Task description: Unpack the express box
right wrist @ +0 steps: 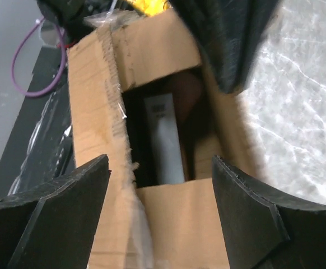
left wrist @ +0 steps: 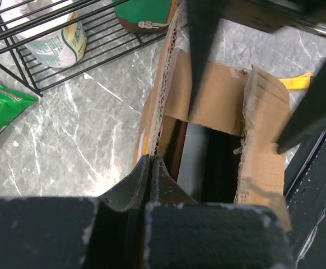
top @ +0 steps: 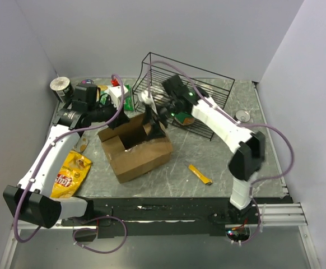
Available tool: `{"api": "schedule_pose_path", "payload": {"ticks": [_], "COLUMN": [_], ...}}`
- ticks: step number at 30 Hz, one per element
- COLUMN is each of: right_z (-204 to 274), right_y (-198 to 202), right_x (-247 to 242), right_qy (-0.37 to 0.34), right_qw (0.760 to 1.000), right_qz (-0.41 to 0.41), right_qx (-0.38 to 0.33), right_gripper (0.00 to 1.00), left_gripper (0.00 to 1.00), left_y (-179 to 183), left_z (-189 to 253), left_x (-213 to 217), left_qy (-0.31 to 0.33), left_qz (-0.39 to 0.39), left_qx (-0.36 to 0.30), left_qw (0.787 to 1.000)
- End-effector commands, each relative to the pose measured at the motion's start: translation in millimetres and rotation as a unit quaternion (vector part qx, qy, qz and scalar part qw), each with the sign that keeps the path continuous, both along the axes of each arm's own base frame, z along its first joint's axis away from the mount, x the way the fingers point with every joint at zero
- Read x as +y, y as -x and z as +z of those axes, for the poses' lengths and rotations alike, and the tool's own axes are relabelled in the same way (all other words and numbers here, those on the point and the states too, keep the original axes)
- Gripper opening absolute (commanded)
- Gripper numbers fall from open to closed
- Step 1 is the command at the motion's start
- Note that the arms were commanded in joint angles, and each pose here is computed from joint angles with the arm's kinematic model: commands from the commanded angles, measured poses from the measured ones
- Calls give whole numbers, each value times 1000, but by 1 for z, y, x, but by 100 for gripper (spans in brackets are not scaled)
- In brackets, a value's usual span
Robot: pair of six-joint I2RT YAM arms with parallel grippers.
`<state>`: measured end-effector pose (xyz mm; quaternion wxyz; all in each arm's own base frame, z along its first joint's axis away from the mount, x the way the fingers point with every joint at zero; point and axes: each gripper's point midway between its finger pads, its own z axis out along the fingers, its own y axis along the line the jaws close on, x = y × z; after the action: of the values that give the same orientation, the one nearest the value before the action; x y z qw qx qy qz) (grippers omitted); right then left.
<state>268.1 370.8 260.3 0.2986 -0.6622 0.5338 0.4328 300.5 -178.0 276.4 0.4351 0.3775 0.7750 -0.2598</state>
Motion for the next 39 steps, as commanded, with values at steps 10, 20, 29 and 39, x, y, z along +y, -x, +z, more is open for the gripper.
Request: {"api": "schedule_pose_path", "payload": {"ticks": [10, 20, 29, 39], "right_z": [10, -24, -32, -7], "right_y": [37, 46, 85, 137], "right_x": [-12, 5, -22, -69], "right_qy": [-40, -5, 37, -1], "right_qw": [996, 1000, 999, 996], "right_qz": [-8, 14, 25, 17], "right_qx": [-85, -15, 21, -87], "right_gripper": [89, 90, 77, 61], "left_gripper": [1, 1, 1, 1], "left_y": [-4, 4, -15, -35], "left_z": [33, 52, 55, 43], "left_x": [-17, -18, -11, 22], "left_qy": [53, 72, 70, 141], "left_qz": [-20, -28, 10, 64], "left_qx": [-22, -39, -55, 16], "left_qw": [998, 996, 996, 988]}}
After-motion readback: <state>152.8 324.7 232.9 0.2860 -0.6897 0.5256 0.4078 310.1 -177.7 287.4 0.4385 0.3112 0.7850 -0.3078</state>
